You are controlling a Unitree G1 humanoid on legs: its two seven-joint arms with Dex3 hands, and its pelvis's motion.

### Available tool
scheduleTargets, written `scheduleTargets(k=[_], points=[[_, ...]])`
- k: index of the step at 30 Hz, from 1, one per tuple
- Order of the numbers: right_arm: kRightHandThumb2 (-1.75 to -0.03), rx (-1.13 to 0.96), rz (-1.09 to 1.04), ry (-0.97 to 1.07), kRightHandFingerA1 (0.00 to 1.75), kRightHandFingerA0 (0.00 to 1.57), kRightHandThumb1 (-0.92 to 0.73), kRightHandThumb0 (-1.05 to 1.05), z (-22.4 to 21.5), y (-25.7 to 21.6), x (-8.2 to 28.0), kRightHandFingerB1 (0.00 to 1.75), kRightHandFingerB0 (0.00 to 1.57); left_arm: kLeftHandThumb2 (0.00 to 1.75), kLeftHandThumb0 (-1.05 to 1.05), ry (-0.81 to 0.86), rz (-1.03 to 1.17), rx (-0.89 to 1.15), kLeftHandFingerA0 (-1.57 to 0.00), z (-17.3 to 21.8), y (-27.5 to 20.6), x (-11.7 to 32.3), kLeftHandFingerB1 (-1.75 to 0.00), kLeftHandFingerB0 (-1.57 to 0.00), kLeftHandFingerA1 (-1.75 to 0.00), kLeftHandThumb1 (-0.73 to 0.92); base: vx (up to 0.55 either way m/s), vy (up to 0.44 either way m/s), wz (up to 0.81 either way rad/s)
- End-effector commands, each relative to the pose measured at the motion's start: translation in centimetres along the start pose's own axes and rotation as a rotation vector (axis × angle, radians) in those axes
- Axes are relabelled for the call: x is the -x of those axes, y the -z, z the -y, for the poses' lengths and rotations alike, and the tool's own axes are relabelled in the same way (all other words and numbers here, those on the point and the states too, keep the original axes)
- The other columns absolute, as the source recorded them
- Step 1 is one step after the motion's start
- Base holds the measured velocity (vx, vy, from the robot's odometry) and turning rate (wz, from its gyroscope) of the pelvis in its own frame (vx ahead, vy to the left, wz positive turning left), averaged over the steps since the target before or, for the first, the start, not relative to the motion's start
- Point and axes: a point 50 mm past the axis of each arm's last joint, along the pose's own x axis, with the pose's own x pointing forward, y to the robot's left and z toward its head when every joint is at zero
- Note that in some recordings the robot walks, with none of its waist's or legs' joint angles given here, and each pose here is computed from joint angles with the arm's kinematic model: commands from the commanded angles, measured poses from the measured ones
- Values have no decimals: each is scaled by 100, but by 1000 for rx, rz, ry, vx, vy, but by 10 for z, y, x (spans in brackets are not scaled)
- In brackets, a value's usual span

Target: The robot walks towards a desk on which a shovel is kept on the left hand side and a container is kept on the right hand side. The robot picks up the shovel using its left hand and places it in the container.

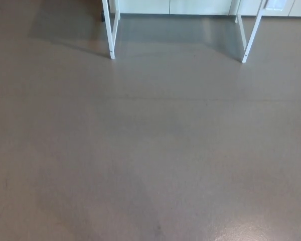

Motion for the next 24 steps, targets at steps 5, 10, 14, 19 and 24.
scheduleTargets(k=[5, 10, 14, 19, 24], points=[[-57, -9, 22, -13, 43, 44, -58, -26, 9, 7, 8, 35, 29, 85, -7, 35, 55, 6, -26, -4, 11, 9, -47, -11, -54, 40, 0, 0, 0], [-88, 0, -6, -35, 58, 34, -43, -20, 5, 18, 14, 49, 16, 86, -4, 59, 112, 25, -24, 6, 7, 16, -47, -12, -53, 41, 0, 0, 0], [-87, -12, 1, -35, 59, 36, -41, -20, 4, 20, 14, 49, 15, 57, -5, 73, 148, 75, -30, 16, 1, 19, -30, -24, -35, 58, 0, 0, 0], [-57, -17, -5, -44, 43, 45, -58, -23, 2, 25, 20, 36, 28, 57, -7, 108, 87, 20, -27, 17, 25, 25, -29, -22, -33, 58, 0, 0, 0], [-86, -18, 28, -45, 60, 37, -40, -21, 2, 15, 16, 50, 17, 57, -12, 126, 84, -69, -25, 17, 23, 22, -29, -22, -33, 57, 0, 0, 0]])
